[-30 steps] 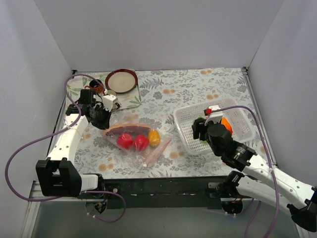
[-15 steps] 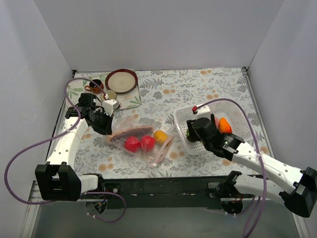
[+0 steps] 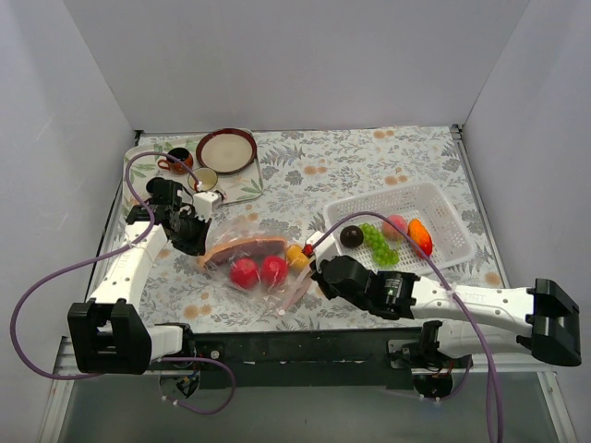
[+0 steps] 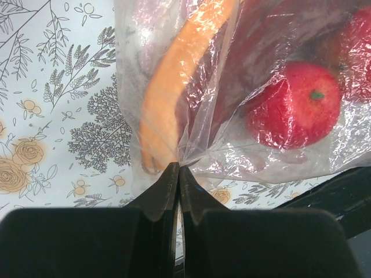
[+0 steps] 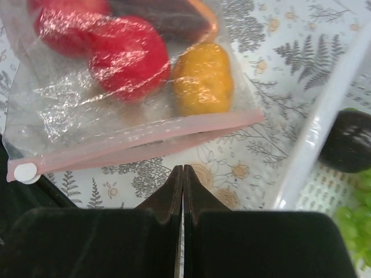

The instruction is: Open the zip-top bag and remove the fake food

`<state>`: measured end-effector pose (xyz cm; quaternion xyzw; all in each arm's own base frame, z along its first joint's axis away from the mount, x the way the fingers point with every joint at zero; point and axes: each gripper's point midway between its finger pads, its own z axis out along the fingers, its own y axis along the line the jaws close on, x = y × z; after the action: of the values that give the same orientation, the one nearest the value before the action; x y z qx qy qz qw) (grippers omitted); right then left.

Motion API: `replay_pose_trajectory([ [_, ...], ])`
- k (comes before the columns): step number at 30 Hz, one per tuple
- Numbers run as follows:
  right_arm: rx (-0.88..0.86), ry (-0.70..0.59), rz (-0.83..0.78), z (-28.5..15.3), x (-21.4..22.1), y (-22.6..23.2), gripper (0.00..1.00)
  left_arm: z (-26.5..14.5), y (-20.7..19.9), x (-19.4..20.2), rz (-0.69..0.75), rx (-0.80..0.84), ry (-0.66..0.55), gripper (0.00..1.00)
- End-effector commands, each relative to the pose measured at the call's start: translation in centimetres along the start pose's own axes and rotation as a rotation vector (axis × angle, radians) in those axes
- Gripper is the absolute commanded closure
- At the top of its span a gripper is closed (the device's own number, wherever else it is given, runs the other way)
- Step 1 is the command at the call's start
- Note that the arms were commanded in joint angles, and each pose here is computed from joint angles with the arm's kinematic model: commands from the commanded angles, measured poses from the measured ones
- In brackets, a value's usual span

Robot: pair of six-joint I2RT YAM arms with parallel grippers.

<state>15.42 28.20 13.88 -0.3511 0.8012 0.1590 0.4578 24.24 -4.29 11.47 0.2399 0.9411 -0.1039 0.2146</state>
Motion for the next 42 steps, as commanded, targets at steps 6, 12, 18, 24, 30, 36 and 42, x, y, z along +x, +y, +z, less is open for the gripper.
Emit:
replay_pose_trajectory([
  [6, -0.244, -0.028, -0.039, 3.0, 2.2, 5.3, 0.99, -0.4, 0.5, -0.4, 0.022, -0.032, -0.028, 1.00],
  [12, -0.166, 0.004, -0.029, 5.9, 3.4, 3.9, 0.99, -0.3, 0.4, -0.5, 0.022, -0.025, -0.030, 1.00],
  [18, 0.003, 0.047, -0.054, 8.7, 3.9, 1.3, 0.62, -0.5, 0.3, -0.5, 0.037, -0.019, -0.029, 1.00],
  [24, 0.034, 0.044, -0.045, 10.0, 3.7, 0.7, 0.02, -0.6, 0.3, -0.6, 0.056, -0.016, -0.028, 1.00],
  [30, 0.004, -0.013, -0.024, 11.1, 2.2, 0.8, 0.01, -0.4, 0.2, -0.3, 0.063, -0.005, -0.019, 1.00],
  [36, -0.050, -0.093, 0.000, 12.1, 0.3, 1.9, 0.02, -0.3, 0.0, 0.0, 0.073, 0.008, -0.007, 1.00],
  [42, -0.106, -0.095, -0.002, 13.5, -0.1, 3.4, 0.02, -0.1, -0.1, 0.0, 0.085, 0.019, -0.004, 1.00],
])
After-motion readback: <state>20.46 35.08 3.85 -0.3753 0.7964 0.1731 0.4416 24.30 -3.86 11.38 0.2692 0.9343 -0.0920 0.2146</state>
